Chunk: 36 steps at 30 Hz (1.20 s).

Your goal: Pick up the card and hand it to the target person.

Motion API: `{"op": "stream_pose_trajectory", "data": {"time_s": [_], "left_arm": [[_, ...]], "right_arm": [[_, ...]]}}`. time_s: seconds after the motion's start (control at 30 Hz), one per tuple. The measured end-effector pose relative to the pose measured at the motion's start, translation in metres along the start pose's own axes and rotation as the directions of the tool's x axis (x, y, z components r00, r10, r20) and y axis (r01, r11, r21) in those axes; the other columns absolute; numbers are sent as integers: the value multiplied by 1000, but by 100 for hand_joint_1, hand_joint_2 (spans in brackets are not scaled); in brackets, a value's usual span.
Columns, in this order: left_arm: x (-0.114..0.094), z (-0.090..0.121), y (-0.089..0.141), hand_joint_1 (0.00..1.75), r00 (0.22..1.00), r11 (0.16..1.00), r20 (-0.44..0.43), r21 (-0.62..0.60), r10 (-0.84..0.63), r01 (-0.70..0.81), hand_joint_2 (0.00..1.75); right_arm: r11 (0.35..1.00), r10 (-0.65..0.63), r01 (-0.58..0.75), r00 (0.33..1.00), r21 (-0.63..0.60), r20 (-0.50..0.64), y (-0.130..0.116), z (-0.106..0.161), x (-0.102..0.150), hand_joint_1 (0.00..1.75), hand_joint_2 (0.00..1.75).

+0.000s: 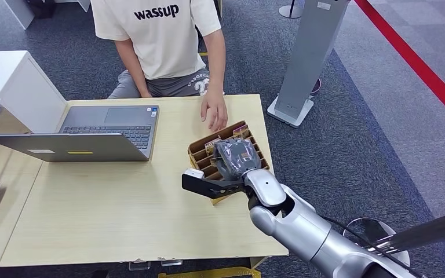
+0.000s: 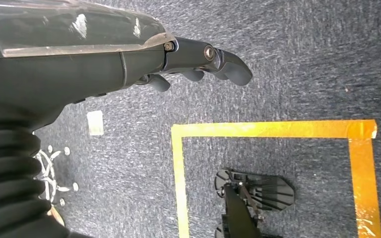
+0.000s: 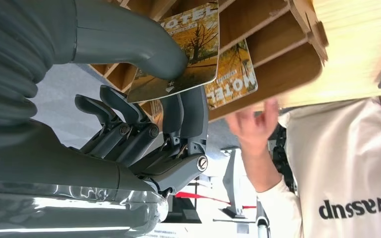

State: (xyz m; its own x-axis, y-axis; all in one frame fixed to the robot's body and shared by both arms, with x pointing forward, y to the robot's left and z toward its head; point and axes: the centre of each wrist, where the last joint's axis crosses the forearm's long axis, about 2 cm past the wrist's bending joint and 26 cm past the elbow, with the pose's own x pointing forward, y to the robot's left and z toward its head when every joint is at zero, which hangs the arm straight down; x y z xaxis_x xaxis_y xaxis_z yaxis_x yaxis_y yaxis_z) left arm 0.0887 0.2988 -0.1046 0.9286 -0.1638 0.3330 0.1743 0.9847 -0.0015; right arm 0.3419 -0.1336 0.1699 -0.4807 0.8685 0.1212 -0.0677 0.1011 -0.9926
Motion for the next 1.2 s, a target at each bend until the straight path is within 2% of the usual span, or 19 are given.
{"op": "stream_pose_trajectory", "data": {"time_s": [0.37, 0.57, 0.77, 0.97, 1.1, 1.17, 1.2], "left_arm": [[-5, 1, -1, 0, 1000, 1000, -15, 8, -1, 1, 175], [-6, 1, -1, 0, 1000, 1000, -17, 9, -2, 2, 175], [-6, 1, -1, 0, 1000, 1000, -21, -9, -6, 6, 175], [-5, 1, -2, 0, 999, 999, -39, -48, 0, -1, 175], [-4, 1, -3, 0, 999, 998, -46, -67, 6, -9, 175], [-4, 1, -3, 0, 999, 997, -50, -77, 9, -13, 175], [-4, 1, -4, 0, 999, 996, -51, -84, 11, -15, 175]], "right_arm": [[977, 14, -3, 999, -211, 51, -49, 5, 13, 175, 175], [949, 33, -2, 995, -315, 94, -64, 10, 19, 175, 175], [884, 93, -14, 985, -468, 146, -70, 14, 22, 175, 175], [763, 181, -28, 968, -646, 171, -67, 17, 22, 175, 175], [710, 227, -49, 960, -703, 162, -63, 17, 20, 175, 175], [701, 234, -54, 959, -711, 158, -61, 16, 18, 120, 175], [700, 236, -55, 959, -712, 158, -60, 16, 17, 80, 175]]}}
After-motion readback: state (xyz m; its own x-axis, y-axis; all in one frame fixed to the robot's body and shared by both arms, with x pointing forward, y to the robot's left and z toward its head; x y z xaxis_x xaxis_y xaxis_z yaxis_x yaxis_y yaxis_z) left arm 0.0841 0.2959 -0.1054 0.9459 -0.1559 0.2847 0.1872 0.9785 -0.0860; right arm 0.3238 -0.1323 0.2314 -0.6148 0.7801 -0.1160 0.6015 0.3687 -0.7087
